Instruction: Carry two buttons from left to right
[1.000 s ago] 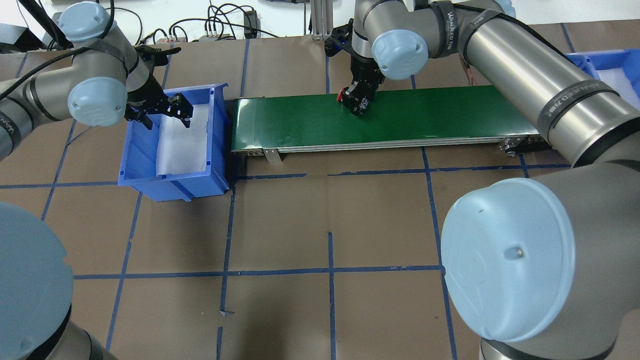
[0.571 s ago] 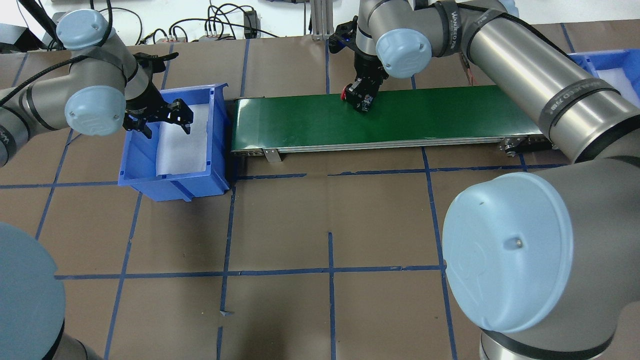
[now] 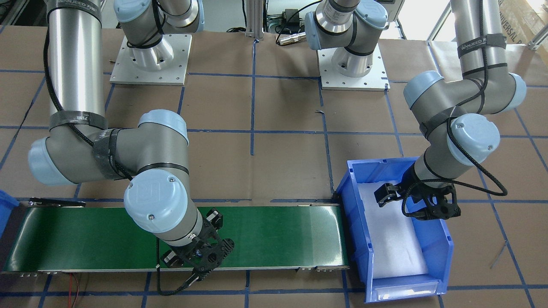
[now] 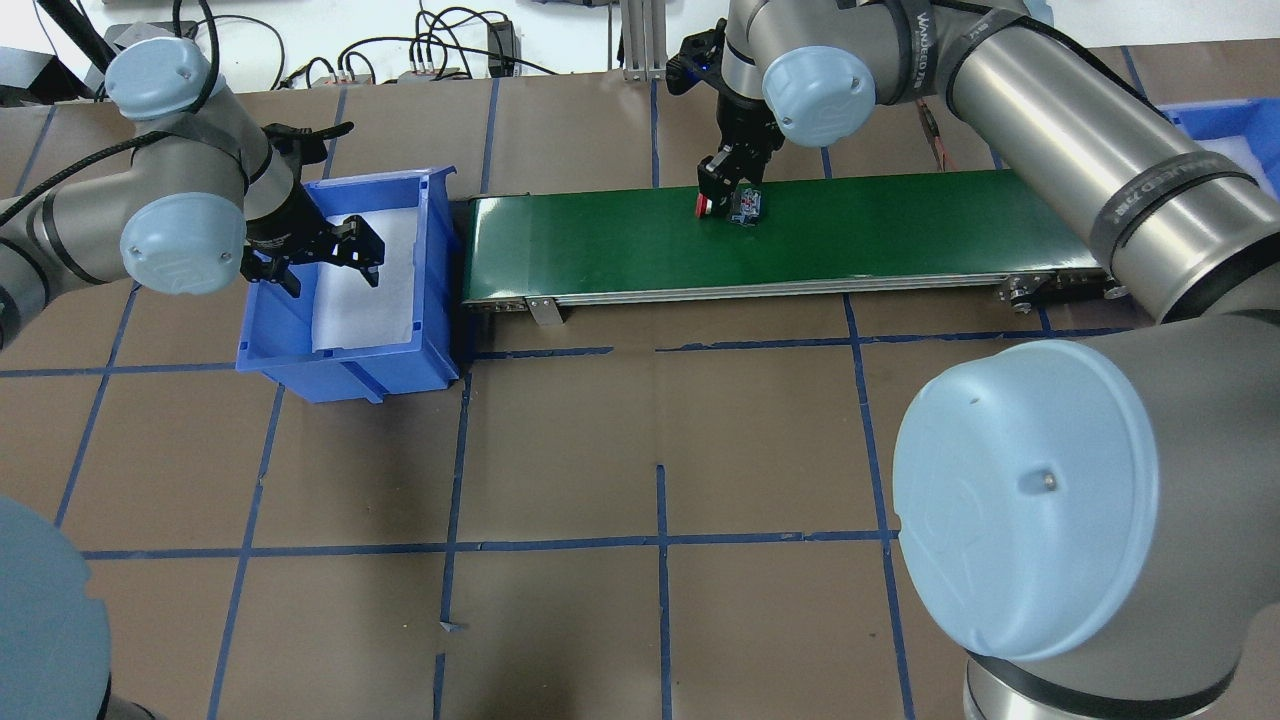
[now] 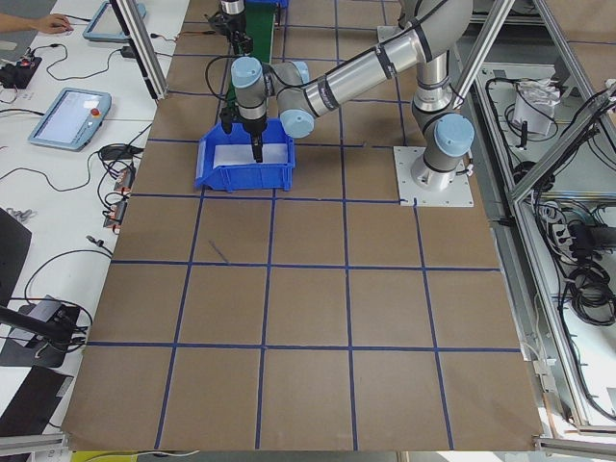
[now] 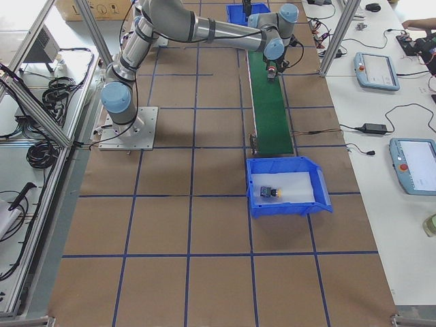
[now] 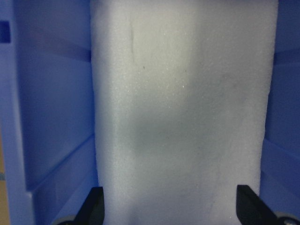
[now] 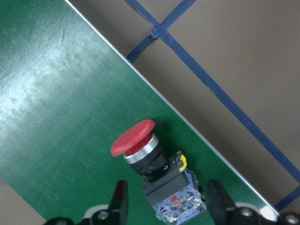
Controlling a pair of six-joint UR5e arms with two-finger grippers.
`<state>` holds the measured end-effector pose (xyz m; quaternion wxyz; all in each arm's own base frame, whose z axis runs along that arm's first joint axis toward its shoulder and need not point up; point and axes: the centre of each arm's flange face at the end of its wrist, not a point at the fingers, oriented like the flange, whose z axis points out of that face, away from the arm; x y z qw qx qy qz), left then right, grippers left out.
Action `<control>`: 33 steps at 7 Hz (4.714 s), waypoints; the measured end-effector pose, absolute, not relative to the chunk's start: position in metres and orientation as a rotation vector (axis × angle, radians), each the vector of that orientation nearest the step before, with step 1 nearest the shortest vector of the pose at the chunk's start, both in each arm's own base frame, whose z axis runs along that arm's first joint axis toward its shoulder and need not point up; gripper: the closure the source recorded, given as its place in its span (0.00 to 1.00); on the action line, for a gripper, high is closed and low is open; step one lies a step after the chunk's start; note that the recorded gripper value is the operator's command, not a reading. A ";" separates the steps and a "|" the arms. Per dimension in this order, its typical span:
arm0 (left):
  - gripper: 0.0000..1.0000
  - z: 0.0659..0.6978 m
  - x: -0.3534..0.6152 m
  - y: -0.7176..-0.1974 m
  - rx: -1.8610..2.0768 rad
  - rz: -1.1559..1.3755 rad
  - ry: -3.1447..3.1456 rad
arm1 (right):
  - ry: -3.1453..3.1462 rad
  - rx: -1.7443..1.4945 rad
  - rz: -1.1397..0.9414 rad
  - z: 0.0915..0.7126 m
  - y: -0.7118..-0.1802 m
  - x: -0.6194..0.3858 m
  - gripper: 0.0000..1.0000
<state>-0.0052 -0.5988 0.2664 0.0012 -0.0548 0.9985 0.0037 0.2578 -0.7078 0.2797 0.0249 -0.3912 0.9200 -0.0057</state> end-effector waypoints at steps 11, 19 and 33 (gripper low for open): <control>0.00 0.329 -0.016 -0.634 -0.096 -0.165 3.130 | 2.797 -1.318 0.039 0.264 -0.713 0.222 0.91; 0.00 0.407 -0.051 -0.617 0.011 -0.025 3.138 | 3.129 -0.764 -0.067 0.382 -0.718 -0.021 0.91; 0.00 0.421 -0.061 -0.607 0.030 -0.011 3.124 | 3.231 -0.172 0.007 0.308 -0.727 -0.329 0.87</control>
